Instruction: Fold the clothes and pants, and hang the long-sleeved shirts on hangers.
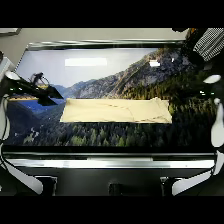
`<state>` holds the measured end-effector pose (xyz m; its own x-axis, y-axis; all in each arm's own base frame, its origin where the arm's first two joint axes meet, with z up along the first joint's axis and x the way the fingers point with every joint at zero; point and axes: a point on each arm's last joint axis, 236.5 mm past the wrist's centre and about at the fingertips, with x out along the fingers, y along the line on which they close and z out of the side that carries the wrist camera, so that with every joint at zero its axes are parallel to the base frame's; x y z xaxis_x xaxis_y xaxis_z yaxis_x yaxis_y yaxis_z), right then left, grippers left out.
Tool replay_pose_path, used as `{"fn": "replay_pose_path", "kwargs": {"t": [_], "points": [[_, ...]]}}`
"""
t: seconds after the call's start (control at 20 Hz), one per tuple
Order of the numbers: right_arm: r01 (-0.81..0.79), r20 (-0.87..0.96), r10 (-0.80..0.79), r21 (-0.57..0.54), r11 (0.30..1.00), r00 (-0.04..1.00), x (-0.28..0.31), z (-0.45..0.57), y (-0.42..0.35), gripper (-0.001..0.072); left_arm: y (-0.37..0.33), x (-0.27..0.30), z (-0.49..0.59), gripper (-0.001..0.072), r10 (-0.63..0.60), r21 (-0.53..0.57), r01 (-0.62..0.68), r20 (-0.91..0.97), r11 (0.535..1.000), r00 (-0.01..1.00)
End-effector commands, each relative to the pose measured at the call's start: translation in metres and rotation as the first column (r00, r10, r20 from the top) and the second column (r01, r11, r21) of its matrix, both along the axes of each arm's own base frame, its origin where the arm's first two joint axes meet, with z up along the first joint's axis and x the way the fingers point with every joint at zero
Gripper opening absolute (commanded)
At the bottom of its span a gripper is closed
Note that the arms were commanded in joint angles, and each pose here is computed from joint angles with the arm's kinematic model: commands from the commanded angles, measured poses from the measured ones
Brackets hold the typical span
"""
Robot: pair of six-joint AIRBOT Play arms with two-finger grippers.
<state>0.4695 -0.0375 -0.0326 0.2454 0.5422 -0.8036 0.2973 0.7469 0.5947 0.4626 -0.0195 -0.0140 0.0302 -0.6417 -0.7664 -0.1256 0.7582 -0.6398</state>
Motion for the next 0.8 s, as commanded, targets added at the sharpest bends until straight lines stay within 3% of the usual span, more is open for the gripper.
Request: {"fn": "replay_pose_path", "kwargs": {"t": [0.0, 0.15, 0.3, 0.4, 0.65, 0.7, 0.75], "points": [[0.040, -0.163, -0.034, 0.030, 0.999, 0.986, -0.061, -0.013, -0.059, 0.0718, 0.025, -0.002, 0.054, 0.0714, 0.061, 0.025, -0.063, 0.068, 0.998, 0.996], [0.049, -0.186, -0.035, 0.071, 0.996, 0.982, -0.075, -0.045, -0.060, 0.0720, 0.014, -0.007, 0.092, 0.0713, 0.060, 0.043, -0.066, 0.134, 0.997, 0.989], [-0.001, -0.086, 0.026, 0.278, 0.960, 0.996, -0.054, -0.046, -0.012, 0.0720, -0.012, -0.013, 0.118, 0.0713, 0.013, 0.057, -0.024, 0.187, 0.998, 0.982], [-0.047, -0.037, 0.063, 0.350, 0.936, 0.997, -0.043, -0.041, 0.014, 0.0720, -0.034, -0.017, 0.127, 0.0713, -0.031, 0.061, 0.018, 0.207, 0.998, 0.978], [-0.126, -0.016, 0.137, 0.288, 0.949, 0.991, -0.030, -0.057, 0.054, 0.0714, -0.093, -0.020, 0.138, 0.0713, -0.122, 0.027, 0.119, 0.248, 0.993, 0.961], [-0.134, -0.026, 0.146, 0.259, 0.956, 0.989, -0.029, -0.063, 0.059, 0.0689, -0.103, -0.022, 0.139, 0.0712, -0.140, 0.020, 0.140, 0.250, 0.990, 0.958], [-0.143, -0.041, 0.157, 0.232, 0.962, 0.987, -0.030, -0.069, 0.064, 0.0602, -0.112, -0.025, 0.140, 0.0712, -0.160, 0.018, 0.160, 0.251, 0.987, 0.955]]}}
